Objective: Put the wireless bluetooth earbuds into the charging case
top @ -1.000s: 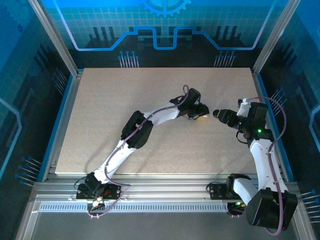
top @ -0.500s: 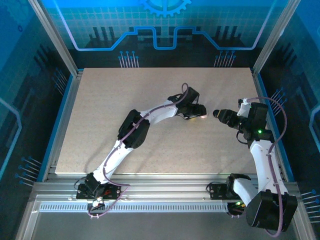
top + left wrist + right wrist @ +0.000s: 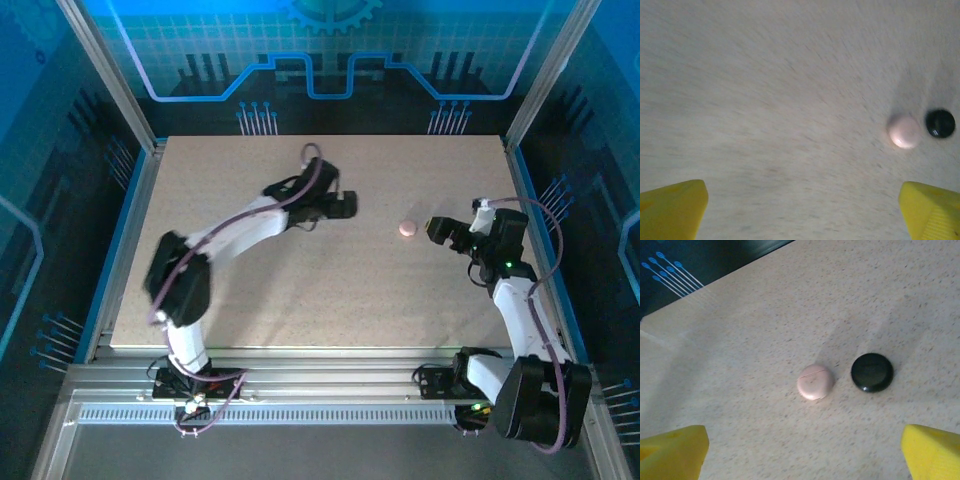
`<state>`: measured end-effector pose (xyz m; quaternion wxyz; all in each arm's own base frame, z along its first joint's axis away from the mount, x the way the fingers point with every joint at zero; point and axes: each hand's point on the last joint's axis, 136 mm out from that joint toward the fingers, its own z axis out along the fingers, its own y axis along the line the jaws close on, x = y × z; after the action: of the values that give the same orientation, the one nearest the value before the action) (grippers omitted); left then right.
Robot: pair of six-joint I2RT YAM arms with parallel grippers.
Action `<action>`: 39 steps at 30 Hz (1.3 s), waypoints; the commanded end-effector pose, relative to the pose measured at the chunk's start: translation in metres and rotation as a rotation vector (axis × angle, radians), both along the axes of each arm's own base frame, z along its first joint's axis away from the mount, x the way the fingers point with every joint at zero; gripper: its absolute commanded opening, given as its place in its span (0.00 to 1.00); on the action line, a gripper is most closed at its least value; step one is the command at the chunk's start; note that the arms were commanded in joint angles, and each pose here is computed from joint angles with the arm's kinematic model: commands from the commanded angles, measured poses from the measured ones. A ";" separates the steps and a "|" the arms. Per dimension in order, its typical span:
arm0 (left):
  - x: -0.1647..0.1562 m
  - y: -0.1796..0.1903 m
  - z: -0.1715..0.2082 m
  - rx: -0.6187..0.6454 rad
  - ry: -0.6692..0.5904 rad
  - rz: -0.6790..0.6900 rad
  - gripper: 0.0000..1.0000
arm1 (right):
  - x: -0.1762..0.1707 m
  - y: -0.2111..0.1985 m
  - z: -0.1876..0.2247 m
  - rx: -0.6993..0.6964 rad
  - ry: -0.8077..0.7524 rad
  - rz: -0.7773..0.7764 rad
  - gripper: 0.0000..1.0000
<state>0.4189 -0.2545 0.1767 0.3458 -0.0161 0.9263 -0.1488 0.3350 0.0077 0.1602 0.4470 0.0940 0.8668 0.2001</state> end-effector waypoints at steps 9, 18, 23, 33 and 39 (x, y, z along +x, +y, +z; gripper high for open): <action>-0.068 0.233 0.027 0.375 -0.484 0.476 0.99 | 0.045 -0.010 -0.033 -0.346 -0.212 0.026 1.00; -0.095 0.280 -0.032 0.411 -0.640 0.524 0.99 | 0.049 0.008 -0.039 -0.388 -0.252 0.069 1.00; -0.064 0.264 -0.037 0.371 -0.738 0.428 0.99 | 0.058 0.032 -0.054 -0.490 -0.276 0.116 1.00; -0.028 0.261 -0.076 0.316 -0.544 0.325 0.99 | 0.062 0.027 -0.066 -0.455 -0.250 0.104 1.00; -0.026 0.275 -0.080 0.248 -0.516 0.354 0.99 | 0.062 0.026 -0.066 -0.455 -0.249 0.103 1.00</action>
<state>0.3939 0.0298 0.1039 0.6025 -0.0988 0.7894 0.0628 0.3908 0.0375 0.0849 0.5336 -0.0811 0.8410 0.0365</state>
